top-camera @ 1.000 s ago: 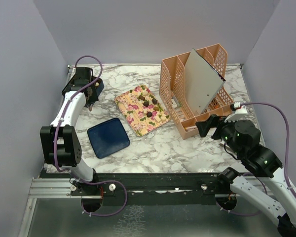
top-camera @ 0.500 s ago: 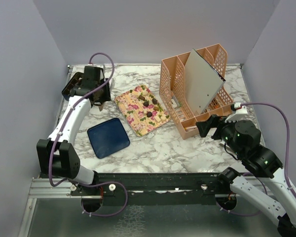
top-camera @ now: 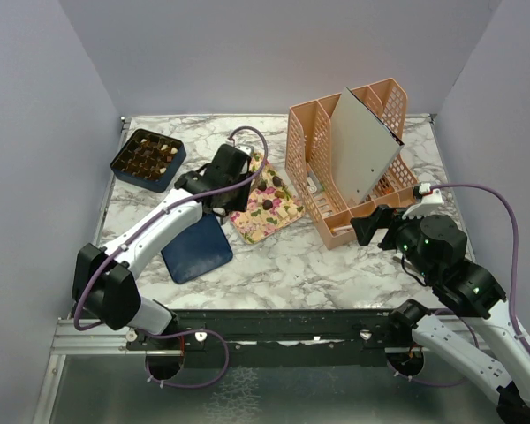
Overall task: Pack the chocolate
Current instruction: Pick up the fake chocolate from the plate.
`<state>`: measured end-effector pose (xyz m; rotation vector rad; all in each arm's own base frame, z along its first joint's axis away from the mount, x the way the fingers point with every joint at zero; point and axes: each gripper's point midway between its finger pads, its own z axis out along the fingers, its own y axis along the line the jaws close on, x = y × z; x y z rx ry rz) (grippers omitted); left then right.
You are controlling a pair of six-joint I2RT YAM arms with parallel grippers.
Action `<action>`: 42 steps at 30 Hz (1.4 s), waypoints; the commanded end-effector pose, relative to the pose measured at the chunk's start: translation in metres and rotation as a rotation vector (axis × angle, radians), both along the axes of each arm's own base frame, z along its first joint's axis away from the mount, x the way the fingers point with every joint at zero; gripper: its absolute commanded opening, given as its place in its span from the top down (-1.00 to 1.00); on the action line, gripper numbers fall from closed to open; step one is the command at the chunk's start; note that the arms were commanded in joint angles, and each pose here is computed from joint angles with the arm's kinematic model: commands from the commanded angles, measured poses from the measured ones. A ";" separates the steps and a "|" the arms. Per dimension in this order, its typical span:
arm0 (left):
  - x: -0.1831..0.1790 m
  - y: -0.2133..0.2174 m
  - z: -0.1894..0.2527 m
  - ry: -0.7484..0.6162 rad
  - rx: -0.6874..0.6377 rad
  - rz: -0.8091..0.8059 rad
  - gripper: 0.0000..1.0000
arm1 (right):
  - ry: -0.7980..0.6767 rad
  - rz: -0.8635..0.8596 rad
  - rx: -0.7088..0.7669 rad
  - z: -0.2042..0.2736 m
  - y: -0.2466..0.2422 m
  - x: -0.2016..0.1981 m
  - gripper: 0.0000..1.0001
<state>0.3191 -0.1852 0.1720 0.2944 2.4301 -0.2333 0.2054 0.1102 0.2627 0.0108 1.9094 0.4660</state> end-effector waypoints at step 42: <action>-0.031 -0.021 -0.040 0.042 0.236 -0.017 0.20 | -0.001 -0.007 0.012 0.001 0.000 0.000 -0.97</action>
